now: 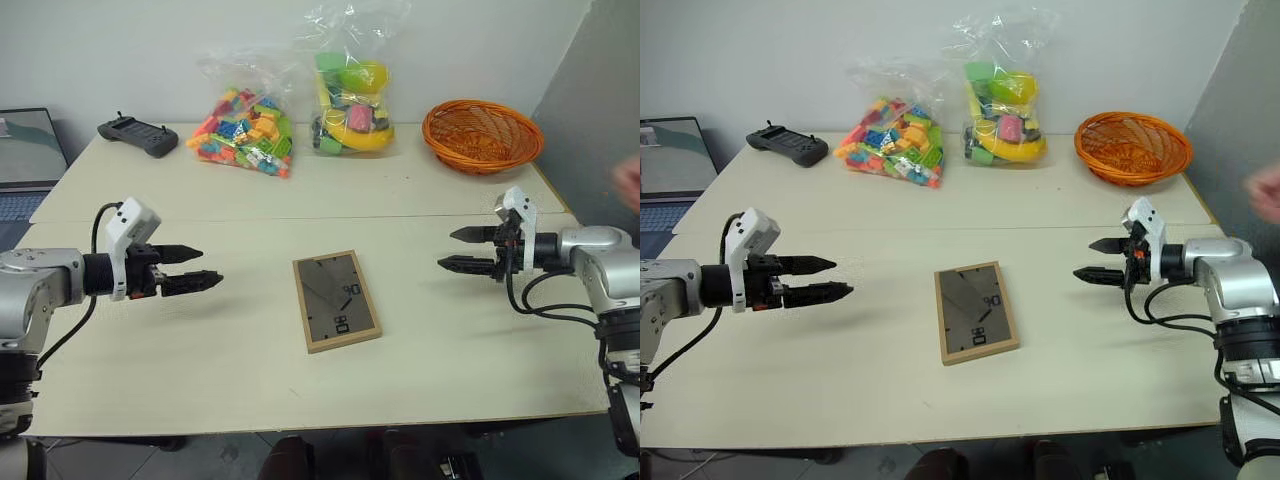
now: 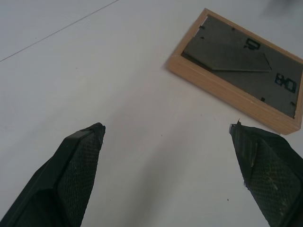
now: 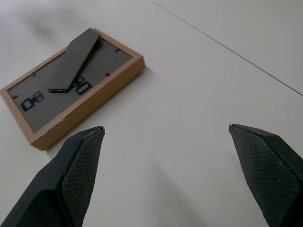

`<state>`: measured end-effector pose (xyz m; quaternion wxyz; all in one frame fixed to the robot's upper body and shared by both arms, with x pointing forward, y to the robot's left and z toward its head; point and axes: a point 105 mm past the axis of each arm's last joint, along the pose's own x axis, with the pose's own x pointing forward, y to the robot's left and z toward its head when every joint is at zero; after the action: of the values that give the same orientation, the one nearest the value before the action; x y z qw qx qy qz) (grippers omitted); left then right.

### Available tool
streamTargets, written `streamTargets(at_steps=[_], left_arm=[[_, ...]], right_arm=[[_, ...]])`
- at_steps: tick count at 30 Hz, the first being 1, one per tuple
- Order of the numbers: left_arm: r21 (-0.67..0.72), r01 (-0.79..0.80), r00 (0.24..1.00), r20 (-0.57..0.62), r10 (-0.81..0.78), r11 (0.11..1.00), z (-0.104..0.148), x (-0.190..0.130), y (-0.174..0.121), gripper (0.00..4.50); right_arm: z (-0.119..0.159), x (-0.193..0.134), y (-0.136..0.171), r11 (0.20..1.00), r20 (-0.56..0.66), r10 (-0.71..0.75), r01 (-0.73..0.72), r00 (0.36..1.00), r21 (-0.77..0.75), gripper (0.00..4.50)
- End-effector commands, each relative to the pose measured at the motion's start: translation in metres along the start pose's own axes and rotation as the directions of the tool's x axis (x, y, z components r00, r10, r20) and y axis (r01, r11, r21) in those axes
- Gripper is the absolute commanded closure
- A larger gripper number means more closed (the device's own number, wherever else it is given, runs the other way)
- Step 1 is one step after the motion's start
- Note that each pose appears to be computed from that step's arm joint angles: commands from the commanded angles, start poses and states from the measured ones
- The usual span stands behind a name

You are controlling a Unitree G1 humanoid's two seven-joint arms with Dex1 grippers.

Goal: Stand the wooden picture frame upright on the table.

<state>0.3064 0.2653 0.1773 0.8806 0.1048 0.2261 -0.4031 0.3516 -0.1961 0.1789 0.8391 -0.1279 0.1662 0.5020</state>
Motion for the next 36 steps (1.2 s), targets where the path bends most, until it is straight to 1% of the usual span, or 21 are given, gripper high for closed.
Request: streamTargets(at_steps=[1, 3, 6, 9, 12, 14, 16, 18, 20, 21, 22, 23, 25, 30, 32, 33, 36], left_arm=[[0.070, -0.037, 0.999, 0.036, 0.035, 0.997, 0.011, 0.001, 0.005, 0.00], [0.070, -0.062, 0.997, 0.049, 0.059, 0.996, 0.011, 0.007, 0.008, 0.00], [0.099, -0.041, 0.999, 0.021, 0.039, 0.994, 0.006, 0.010, 0.003, 0.00], [0.101, -0.040, 0.998, 0.045, 0.035, 0.994, 0.008, 0.012, 0.002, 0.00], [0.098, -0.026, 0.998, 0.062, 0.020, 0.995, 0.010, 0.013, 0.000, 0.50], [0.113, -0.003, 0.999, 0.052, -0.002, 0.994, 0.010, 0.012, -0.003, 0.95], [0.121, -0.004, 0.998, 0.057, -0.003, 0.993, 0.012, 0.012, -0.002, 1.32], [0.121, -0.009, 0.998, 0.065, 0.001, 0.993, 0.013, 0.014, -0.001, 1.78], [0.131, 0.013, 0.999, 0.047, -0.020, 0.991, 0.010, 0.016, -0.004, 2.17], [0.135, 0.023, 0.999, 0.042, -0.029, 0.991, 0.008, 0.017, -0.006, 2.41], [0.137, 0.029, 0.999, 0.040, -0.034, 0.990, 0.007, 0.019, -0.007, 2.69], [0.139, 0.032, 0.998, 0.045, -0.039, 0.990, 0.008, 0.022, -0.008, 2.84], [0.144, 0.039, 0.997, 0.056, -0.048, 0.989, 0.008, 0.032, -0.011, 3.34], [0.177, 0.091, 0.994, 0.037, -0.099, 0.980, -0.003, 0.060, -0.026, 4.49], [0.185, 0.105, 0.993, 0.037, -0.113, 0.977, -0.007, 0.072, -0.032, 4.50], [0.187, 0.115, 0.991, 0.038, -0.125, 0.976, -0.008, 0.078, -0.035, 4.50], [0.207, 0.144, 0.988, 0.027, -0.153, 0.968, -0.014, 0.097, -0.043, 4.50]], right_arm=[[0.008, -0.003, -0.002, 0.999, 0.007, -0.007, 0.008, 1.000, -0.042, 0.02], [0.005, -0.002, -0.001, 0.999, 0.000, -0.013, 0.013, 1.000, -0.043, 0.02], [0.004, 0.000, 0.001, 0.998, -0.017, -0.009, 0.008, 1.000, -0.062, 0.02], [-0.001, 0.003, -0.002, 0.995, -0.030, -0.037, 0.034, 0.999, -0.089, 0.02], [-0.001, 0.008, -0.002, 0.995, -0.028, -0.044, 0.042, 0.999, -0.095, 0.00], [0.001, 0.009, 0.001, 0.995, -0.028, -0.016, 0.013, 0.999, -0.098, 0.00], [0.000, 0.009, 0.001, 0.995, -0.029, -0.005, 0.002, 1.000, -0.096, 0.39], [-0.001, 0.010, 0.000, 0.995, -0.032, -0.007, 0.004, 0.999, -0.096, 0.77], [-0.001, 0.013, 0.000, 0.995, -0.035, -0.007, 0.003, 0.999, -0.100, 1.29], [-0.002, 0.015, 0.000, 0.994, -0.038, -0.009, 0.005, 0.999, -0.108, 1.50], [-0.002, 0.016, -0.001, 0.994, -0.042, -0.011, 0.006, 0.999, -0.114, 1.83], [-0.004, 0.019, -0.002, 0.992, -0.048, -0.020, 0.014, 0.999, -0.124, 2.00], [-0.009, 0.025, -0.004, 0.990, -0.052, -0.044, 0.036, 0.998, -0.138, 2.57], [-0.018, 0.054, 0.016, 0.987, -0.047, -0.003, -0.004, 0.999, -0.159, 3.90], [-0.023, 0.064, 0.025, 0.986, -0.049, 0.008, -0.016, 0.999, -0.166, 4.36], [-0.025, 0.069, 0.029, 0.986, -0.049, 0.011, -0.019, 0.999, -0.167, 4.44], [-0.028, 0.084, 0.050, 0.986, -0.038, 0.056, -0.061, 0.998, -0.158, 4.44]])
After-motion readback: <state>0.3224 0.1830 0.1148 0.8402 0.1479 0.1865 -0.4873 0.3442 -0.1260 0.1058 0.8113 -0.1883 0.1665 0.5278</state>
